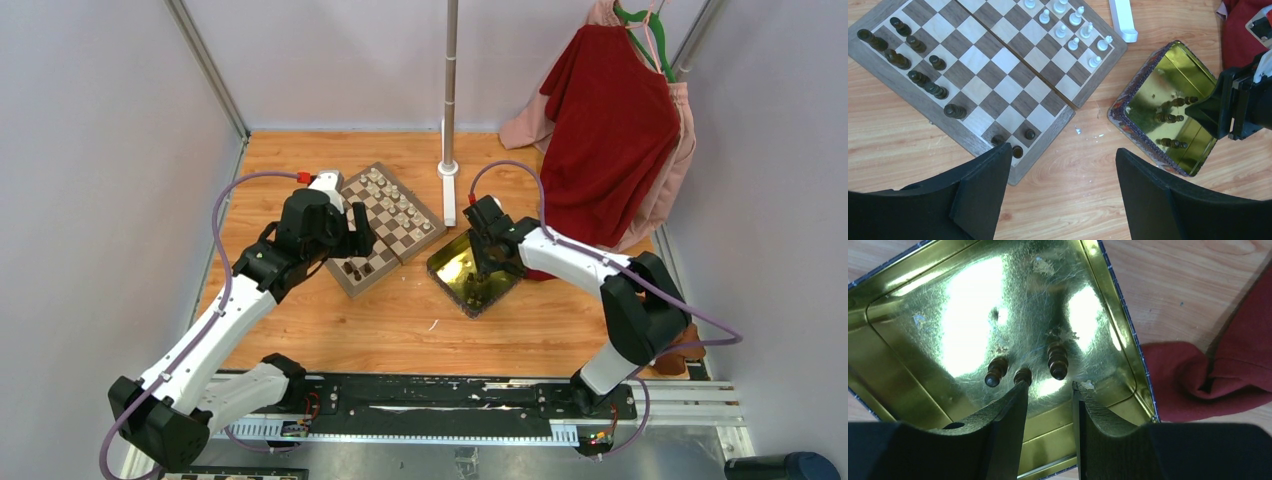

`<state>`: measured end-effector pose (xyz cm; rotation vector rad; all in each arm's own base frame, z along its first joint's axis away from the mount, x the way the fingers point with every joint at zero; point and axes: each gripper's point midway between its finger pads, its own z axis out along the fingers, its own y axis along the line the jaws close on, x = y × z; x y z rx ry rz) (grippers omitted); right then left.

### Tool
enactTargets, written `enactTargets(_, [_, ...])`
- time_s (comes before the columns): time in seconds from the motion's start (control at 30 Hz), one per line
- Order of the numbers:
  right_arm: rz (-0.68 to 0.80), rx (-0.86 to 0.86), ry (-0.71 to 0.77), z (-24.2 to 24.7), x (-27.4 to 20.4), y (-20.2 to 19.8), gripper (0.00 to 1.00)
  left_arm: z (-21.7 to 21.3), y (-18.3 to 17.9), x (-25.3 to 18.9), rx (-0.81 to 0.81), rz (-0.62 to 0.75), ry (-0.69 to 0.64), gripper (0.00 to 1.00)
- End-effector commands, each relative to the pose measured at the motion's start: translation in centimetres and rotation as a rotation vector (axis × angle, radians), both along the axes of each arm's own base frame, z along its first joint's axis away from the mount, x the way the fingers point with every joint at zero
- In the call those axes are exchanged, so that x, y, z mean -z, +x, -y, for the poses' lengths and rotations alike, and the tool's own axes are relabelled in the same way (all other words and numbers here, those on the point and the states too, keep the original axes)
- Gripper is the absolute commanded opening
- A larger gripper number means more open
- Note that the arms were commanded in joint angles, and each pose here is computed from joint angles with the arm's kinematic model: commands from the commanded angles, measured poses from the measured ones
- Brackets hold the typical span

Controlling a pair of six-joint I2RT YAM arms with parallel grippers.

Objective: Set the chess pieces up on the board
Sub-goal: Pick up the chess piece from the storage box.

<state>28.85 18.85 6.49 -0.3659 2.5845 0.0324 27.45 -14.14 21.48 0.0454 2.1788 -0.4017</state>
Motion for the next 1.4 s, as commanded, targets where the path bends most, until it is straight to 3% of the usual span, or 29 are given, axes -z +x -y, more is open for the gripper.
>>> enactTargets(0.0, [0.014, 0.014, 0.006, 0.0, -0.2, 1.6, 0.42, 0.2, -0.6, 0.2, 0.033, 0.006, 0.008, 0.82])
enactTargets(0.23, [0.005, 0.020, 0.002, 0.0, 0.4, 2.5, 0.41, 0.1, -0.5, 0.5, 0.033, 0.005, 0.026, 0.82])
enactTargets(0.5, [-0.014, 0.030, 0.002, 0.4, 1.0, 2.5, 0.32, 0.0, -0.3, 0.7, 0.036, 0.001, 0.042, 0.81])
enactTargets(0.8, [-0.023, 0.031, 0.010, 0.3, 1.2, 2.5, 0.00, -0.1, -0.1, 0.9, 0.036, 0.002, 0.056, 0.81])
enactTargets(1.37, [0.007, 0.096, 0.215, -0.5, -1.9, 4.0, 0.00, -0.2, 0.0, 1.0, 0.033, 0.008, 0.065, 0.81])
